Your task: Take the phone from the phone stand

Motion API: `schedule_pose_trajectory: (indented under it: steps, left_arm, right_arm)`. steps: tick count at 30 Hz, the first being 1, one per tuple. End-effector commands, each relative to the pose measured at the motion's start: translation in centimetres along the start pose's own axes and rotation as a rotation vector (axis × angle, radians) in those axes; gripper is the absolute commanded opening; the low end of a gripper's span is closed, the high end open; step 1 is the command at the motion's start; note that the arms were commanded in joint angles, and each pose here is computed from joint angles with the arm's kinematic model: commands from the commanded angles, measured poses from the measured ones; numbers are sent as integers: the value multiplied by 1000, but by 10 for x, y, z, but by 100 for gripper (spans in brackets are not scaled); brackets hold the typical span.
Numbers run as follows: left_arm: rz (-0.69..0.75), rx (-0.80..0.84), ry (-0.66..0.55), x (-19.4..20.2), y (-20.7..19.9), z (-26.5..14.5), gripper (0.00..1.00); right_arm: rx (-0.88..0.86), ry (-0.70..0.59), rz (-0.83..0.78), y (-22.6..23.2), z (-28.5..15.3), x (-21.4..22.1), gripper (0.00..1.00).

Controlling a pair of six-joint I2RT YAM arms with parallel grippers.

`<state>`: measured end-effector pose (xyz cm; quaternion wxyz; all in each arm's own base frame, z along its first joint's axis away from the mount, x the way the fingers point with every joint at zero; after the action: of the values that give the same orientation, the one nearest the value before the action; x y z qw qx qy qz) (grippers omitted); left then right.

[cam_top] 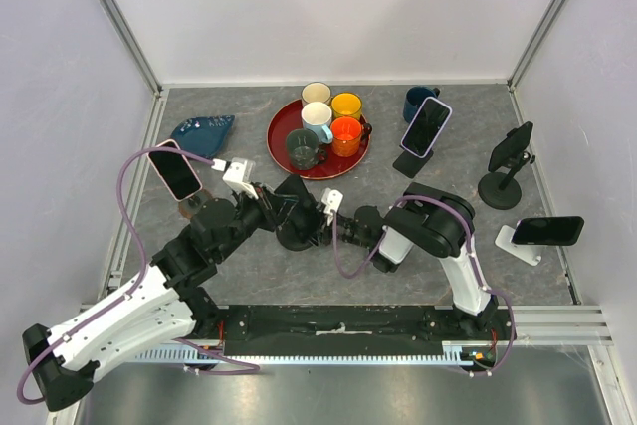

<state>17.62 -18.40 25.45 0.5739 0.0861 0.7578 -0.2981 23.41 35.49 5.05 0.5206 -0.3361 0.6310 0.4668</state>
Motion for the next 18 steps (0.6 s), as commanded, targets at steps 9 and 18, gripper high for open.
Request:
schedule_pose_trajectory:
  steps: [9,18]
  left_arm:
    - [221,143,-22,-2,9,13,2]
    - [250,439,-5,-3,-10,16,2]
  right_arm:
    - [39,-110,41,5,-42,-46,88]
    - [-48,-28,111,27,-92,-84,93]
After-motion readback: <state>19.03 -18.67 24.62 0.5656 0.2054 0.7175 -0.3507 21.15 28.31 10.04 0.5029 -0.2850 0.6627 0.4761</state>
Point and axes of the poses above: each gripper's point midway between its finger pads, its own z axis out along the fingers, its own y axis along the line the jaws close on, x = y × z, the point moved 5 cm from there along -z, back along the fingers, and after that the axes turned 10 degrees about z, right-handed, at the moved point
